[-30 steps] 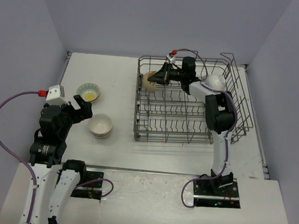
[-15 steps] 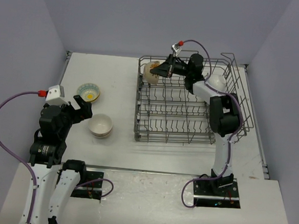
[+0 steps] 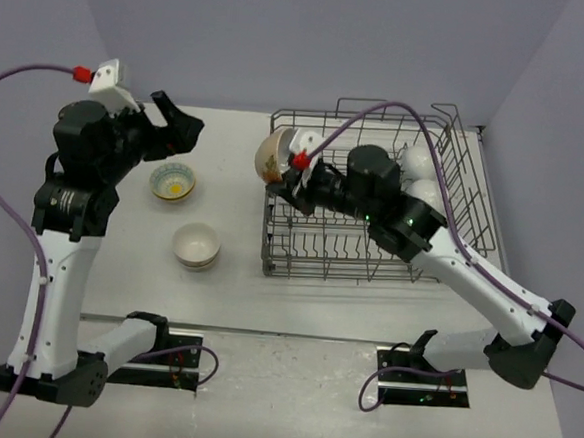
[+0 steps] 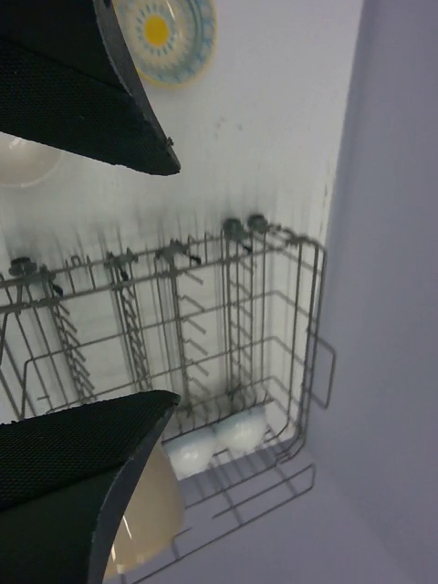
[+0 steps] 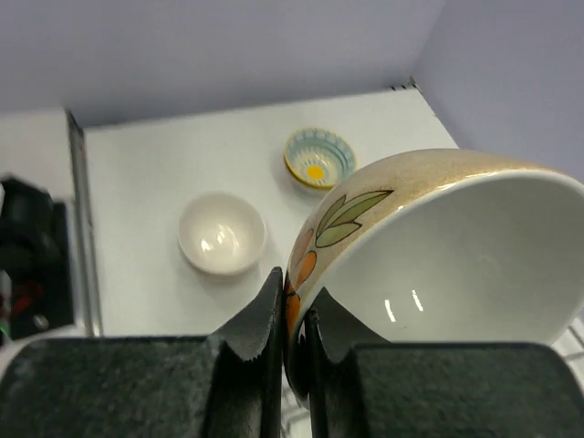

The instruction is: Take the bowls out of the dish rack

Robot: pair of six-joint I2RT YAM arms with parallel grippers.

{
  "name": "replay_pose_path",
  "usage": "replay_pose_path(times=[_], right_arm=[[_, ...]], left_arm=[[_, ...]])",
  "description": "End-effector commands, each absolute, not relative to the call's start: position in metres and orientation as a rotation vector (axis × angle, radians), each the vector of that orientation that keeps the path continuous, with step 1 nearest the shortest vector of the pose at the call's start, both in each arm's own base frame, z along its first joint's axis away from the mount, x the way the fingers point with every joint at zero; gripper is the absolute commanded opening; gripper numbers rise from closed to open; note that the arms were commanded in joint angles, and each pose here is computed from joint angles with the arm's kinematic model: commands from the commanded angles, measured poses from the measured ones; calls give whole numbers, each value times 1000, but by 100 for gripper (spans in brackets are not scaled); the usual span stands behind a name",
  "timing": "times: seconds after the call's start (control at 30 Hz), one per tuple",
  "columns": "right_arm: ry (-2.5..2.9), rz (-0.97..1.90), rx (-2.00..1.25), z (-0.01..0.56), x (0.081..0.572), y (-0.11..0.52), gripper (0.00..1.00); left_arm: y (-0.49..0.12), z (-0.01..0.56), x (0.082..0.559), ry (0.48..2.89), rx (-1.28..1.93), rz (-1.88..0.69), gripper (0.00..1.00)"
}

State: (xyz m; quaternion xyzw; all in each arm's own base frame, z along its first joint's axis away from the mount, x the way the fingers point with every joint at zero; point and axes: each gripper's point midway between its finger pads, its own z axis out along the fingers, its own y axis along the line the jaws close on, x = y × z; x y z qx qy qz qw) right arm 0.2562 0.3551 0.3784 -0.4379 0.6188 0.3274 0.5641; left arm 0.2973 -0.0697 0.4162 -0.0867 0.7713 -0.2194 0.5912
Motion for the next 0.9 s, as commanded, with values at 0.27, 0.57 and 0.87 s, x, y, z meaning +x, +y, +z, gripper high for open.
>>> replay_pose_path(times=[0.27, 0.57, 0.87], right_arm=[[1245, 102, -1571, 283, 213, 281, 0], [1250, 177, -1636, 286, 197, 296, 0], [1251, 108, -1580, 306, 207, 296, 0]], left_arm=[[-235, 388, 286, 2023, 241, -784, 100], [-288, 311, 261, 2197, 378, -732, 100], [-279, 262, 266, 2306, 355, -481, 67]])
